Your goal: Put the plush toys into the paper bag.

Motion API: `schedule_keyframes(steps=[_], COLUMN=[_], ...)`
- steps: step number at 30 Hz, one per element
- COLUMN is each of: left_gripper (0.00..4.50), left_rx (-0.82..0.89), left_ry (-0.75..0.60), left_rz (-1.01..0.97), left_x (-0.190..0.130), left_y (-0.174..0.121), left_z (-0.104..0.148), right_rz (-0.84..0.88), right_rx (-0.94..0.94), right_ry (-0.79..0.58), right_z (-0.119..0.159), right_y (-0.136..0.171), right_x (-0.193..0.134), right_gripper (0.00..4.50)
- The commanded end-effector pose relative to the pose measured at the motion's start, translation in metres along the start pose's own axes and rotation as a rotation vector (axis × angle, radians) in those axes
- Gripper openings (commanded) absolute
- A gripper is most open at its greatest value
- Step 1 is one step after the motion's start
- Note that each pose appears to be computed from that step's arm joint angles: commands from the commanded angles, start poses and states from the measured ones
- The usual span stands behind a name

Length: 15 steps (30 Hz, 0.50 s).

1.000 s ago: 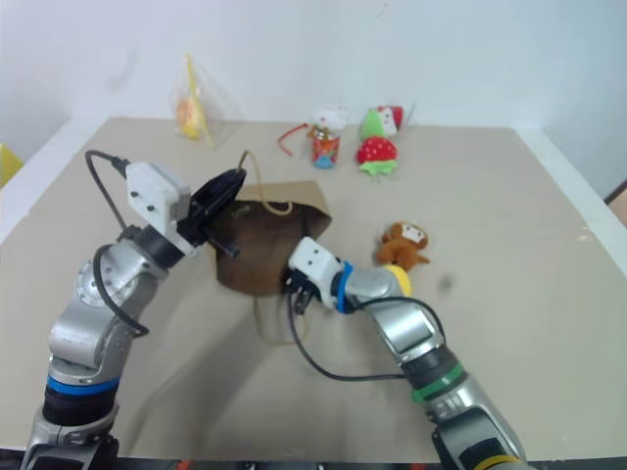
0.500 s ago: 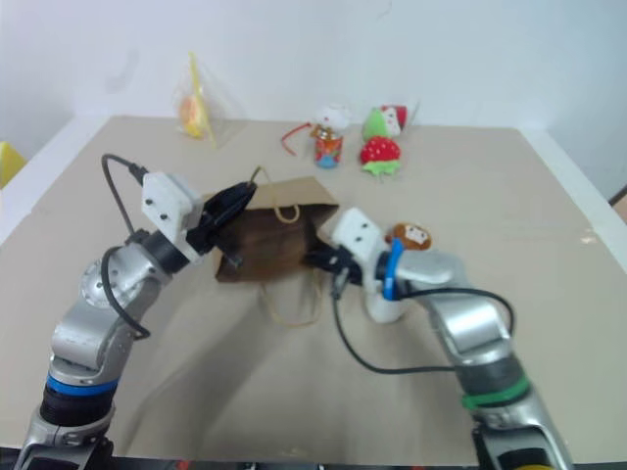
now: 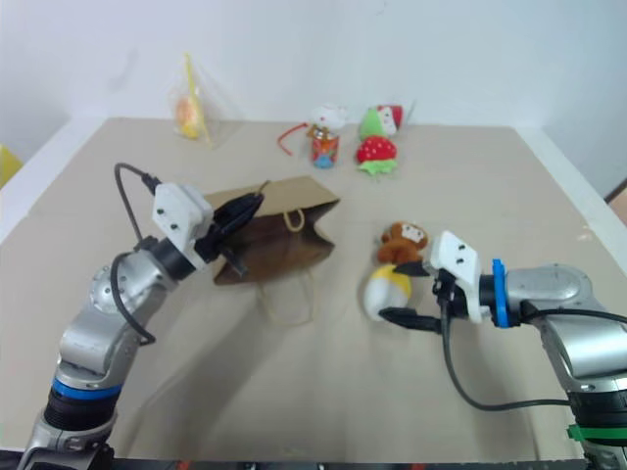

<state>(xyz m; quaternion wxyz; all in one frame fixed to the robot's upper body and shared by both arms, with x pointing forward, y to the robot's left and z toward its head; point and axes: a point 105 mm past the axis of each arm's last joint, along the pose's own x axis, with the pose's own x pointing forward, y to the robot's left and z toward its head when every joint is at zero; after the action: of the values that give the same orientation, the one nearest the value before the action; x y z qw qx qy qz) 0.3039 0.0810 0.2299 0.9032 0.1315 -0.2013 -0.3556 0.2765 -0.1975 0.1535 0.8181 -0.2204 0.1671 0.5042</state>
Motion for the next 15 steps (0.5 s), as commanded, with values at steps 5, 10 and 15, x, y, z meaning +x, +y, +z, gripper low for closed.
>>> schedule_keyframes(steps=[5, 10, 15], left_gripper=[0.00, 0.00, 0.00], left_rx=[0.024, 0.025, 0.023], left_ry=[-0.044, -0.043, -0.043], left_rz=[0.003, 0.010, 0.011], left_x=[0.000, 0.000, 0.001], left_y=[-0.001, 0.001, 0.001], left_z=[0.015, 0.015, 0.015], right_rz=[-0.063, -0.054, -0.043], right_rx=[-0.099, -0.152, -0.190], right_ry=[0.029, 0.039, 0.016], right_z=[-0.022, -0.029, -0.024], right_y=[-0.017, -0.016, -0.013], right_x=[0.021, 0.028, 0.029], right_gripper=[4.47, 3.28, 1.10])
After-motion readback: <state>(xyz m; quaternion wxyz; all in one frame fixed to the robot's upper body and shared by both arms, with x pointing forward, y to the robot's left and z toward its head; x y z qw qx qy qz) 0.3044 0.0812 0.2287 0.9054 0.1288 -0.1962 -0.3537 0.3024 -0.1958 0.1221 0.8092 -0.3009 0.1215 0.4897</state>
